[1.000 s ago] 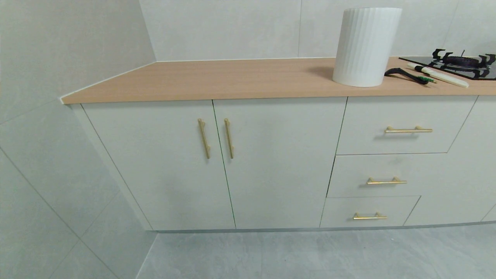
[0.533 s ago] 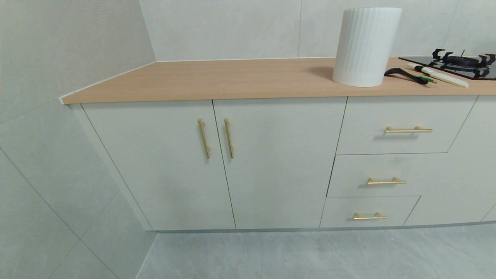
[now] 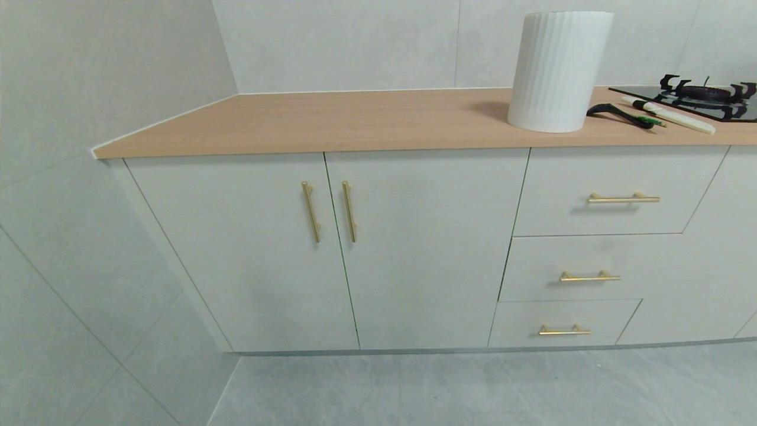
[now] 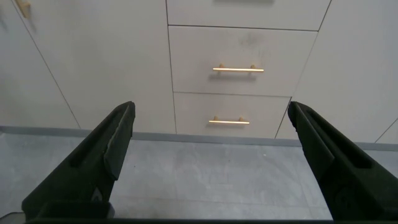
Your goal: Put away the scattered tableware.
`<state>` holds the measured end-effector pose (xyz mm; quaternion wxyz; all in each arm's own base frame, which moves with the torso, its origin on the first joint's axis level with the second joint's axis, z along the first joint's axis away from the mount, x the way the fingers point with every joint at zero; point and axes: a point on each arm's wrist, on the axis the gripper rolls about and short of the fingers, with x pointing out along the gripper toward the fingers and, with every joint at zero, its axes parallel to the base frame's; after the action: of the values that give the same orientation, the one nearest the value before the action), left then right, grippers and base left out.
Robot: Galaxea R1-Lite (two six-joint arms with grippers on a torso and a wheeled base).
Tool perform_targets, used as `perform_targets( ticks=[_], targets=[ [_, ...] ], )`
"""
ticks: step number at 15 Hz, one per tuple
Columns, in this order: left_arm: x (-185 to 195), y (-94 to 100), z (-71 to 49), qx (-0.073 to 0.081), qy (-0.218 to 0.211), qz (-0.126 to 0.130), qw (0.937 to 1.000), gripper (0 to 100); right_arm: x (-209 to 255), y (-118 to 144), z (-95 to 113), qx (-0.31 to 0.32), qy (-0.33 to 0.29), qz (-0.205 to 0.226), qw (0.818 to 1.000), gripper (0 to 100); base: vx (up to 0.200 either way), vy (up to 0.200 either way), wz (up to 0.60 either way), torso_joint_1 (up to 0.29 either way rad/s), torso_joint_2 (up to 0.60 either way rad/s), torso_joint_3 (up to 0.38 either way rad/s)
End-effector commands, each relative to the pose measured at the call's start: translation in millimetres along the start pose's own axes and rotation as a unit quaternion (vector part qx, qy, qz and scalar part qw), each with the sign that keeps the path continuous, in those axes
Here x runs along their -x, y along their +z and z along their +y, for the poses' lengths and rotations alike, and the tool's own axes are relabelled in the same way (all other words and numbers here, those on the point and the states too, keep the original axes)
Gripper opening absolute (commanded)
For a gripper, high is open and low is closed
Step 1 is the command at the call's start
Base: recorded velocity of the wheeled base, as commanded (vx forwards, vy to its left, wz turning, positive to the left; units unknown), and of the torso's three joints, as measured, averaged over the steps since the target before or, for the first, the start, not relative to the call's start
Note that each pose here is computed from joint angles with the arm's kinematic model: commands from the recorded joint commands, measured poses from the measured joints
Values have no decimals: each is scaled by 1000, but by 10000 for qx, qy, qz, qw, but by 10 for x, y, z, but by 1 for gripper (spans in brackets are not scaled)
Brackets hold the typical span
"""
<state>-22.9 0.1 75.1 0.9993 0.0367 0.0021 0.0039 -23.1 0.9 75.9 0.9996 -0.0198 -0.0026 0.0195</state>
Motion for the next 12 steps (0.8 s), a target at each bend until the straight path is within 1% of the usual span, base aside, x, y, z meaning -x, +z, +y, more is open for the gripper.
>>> perform_targets(
  ticks=[1,2,3,4,8,12],
  targets=[
    [-1,-3,0,83,6,12,10000,100,-1,1,0,1,-4,7,10000,100,0,0,0,0,0,0],
    [-1,-3,0,168,6,12,9999,100,-1,1,0,-6,-4,7,10000,100,0,0,0,0,0,0],
    [-1,-1,0,290,6,4,9996,100,-2,-3,0,-14,-3,15,10000,100,0,0,0,0,0,0],
    [-2,-1,0,344,-1,11,9994,100,-1,1,0,-14,-4,7,10000,100,0,0,0,0,0,0],
    [-2,-1,0,328,-17,11,9995,100,-1,1,0,-14,-4,7,10000,100,0,0,0,0,0,0],
    [-2,-1,0,328,-17,11,9995,100,-2,-3,0,-30,-3,15,10000,100,0,-200,0,5,6,5]
  ],
)
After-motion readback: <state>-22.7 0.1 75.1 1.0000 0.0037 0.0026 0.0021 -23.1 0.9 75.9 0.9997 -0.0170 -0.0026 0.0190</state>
